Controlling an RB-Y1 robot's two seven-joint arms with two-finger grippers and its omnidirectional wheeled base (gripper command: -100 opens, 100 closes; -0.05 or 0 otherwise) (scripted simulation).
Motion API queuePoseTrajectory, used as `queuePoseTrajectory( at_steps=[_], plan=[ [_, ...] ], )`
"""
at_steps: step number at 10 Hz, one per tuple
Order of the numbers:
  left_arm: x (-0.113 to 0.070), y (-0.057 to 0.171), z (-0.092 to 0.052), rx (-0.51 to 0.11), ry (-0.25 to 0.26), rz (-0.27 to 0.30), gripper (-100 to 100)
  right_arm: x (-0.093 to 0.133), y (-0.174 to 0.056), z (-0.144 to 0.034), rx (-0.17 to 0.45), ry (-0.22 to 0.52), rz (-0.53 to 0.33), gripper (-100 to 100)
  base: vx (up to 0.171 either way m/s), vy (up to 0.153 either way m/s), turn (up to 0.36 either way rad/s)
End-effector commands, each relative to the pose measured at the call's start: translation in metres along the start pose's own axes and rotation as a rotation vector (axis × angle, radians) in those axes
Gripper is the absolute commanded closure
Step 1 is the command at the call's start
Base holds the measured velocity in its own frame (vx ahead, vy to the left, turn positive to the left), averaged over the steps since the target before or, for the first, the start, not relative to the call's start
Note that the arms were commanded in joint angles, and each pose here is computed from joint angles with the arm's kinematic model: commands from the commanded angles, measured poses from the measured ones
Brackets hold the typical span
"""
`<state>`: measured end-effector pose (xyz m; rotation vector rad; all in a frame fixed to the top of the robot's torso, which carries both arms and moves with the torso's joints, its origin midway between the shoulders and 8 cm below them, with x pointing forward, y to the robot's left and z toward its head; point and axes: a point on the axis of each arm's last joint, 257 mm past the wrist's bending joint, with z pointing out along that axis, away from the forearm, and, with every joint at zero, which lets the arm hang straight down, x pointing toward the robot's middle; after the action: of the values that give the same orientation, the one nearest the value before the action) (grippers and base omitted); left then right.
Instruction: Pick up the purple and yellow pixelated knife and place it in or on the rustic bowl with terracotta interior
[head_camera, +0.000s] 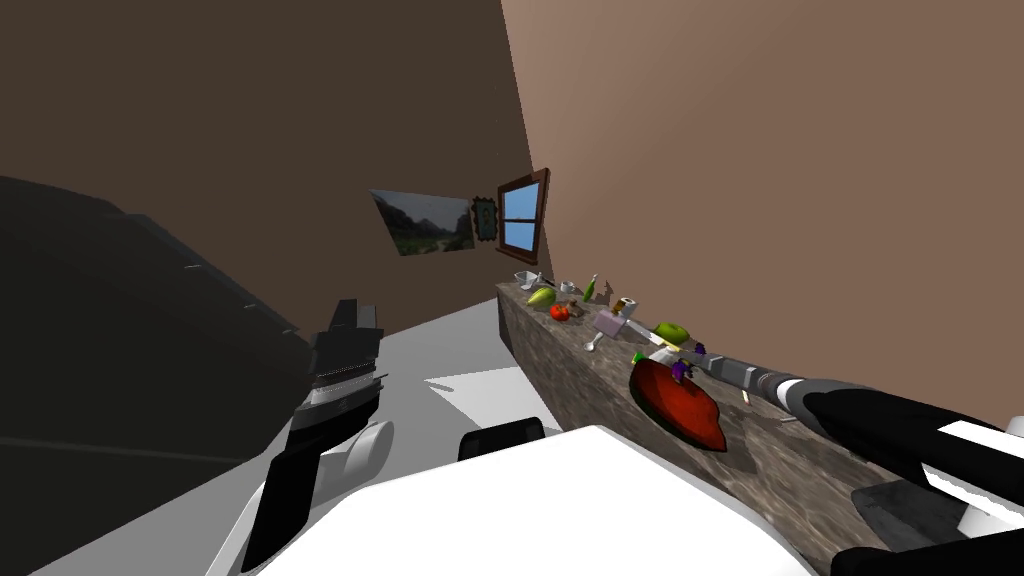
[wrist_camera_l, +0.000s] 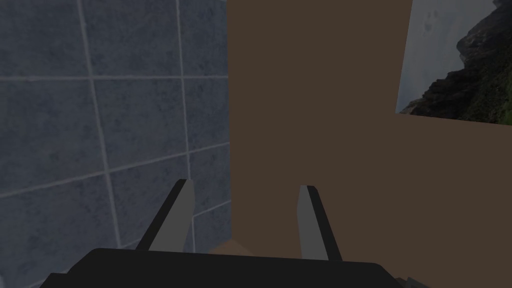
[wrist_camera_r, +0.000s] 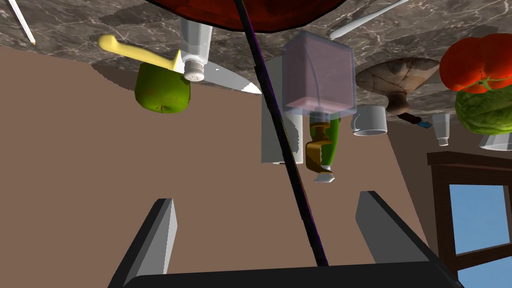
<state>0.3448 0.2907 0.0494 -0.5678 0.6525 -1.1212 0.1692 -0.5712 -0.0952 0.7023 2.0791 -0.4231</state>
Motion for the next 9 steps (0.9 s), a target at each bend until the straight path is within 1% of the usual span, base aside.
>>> queuePoseTrajectory(
  at_steps=[1,3,4,6,7,8,9],
  plan=[
    [0.000,0.000,0.000,0.000,0.000,0.000,0,-0.009,-0.002,0.001,0.007,-0.009,0.001,-100,-0.044,0.021,0.033],
    [0.000,0.000,0.000,0.000,0.000,0.000,0,-0.019,-0.008,0.002,0.025,-0.001,0.020,-100,-0.045,0.018,0.117],
    [0.000,0.000,0.000,0.000,0.000,0.000,0,-0.023,-0.007,0.002,0.024,-0.010,0.015,-100,-0.039,0.017,0.034],
    [0.000,0.000,0.000,0.000,0.000,0.000,0,-0.035,-0.011,0.003,0.039,-0.006,0.034,-100,-0.047,0.030,0.093],
    [0.000,0.000,0.000,0.000,0.000,0.000,0,-0.031,-0.011,0.003,0.035,-0.007,0.026,-100,-0.026,0.012,0.026],
    [0.000,0.000,0.000,0.000,0.000,0.000,0,-0.032,-0.011,0.003,0.035,-0.008,0.029,0,0.000,0.000,0.000],
    [0.000,0.000,0.000,0.000,0.000,0.000,0,-0.032,-0.011,0.003,0.035,-0.008,0.028,0,0.000,0.000,0.000]
  ],
)
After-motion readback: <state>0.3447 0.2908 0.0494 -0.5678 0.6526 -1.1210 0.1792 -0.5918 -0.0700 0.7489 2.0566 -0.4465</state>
